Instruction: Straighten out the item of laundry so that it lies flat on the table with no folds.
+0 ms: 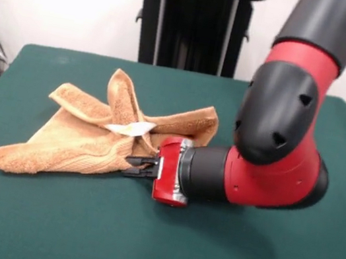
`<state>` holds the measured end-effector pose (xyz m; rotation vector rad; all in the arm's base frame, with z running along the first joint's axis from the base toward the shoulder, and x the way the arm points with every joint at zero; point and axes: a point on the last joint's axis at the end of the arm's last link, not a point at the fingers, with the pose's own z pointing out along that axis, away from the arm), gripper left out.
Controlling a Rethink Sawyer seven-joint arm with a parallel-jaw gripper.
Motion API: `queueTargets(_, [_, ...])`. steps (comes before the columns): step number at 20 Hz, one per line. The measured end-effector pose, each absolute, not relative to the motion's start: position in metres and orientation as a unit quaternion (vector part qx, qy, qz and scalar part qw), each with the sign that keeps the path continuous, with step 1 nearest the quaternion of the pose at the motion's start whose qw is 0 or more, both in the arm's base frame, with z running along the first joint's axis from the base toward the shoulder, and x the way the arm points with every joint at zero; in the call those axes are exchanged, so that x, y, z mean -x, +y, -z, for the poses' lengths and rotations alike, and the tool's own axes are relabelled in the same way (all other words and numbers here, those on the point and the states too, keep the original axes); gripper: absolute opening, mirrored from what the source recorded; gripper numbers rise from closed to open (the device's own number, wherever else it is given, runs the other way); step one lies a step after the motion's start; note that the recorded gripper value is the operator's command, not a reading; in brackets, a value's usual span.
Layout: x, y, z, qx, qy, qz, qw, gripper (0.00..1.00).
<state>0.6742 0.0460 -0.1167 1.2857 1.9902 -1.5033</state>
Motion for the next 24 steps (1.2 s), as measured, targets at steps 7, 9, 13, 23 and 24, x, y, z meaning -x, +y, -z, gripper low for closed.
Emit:
queueTargets(7, [-0.661, 0.036, 0.117, -0.385, 0.738, 0.500, 0.240, 0.00])
queueTargets(9, [-0.656, 0.031, 0.116, -0.379, 0.746, 0.487, 0.251, 0.00])
queueTargets(13, [-0.652, 0.029, 0.113, -0.385, 0.750, 0.473, 0.255, 0.00])
queueTargets(23, [-0.650, 0.029, 0.111, -0.395, 0.752, 0.464, 0.252, 0.00])
queueTargets(24, [-0.650, 0.029, 0.111, -0.396, 0.752, 0.464, 0.252, 0.00])
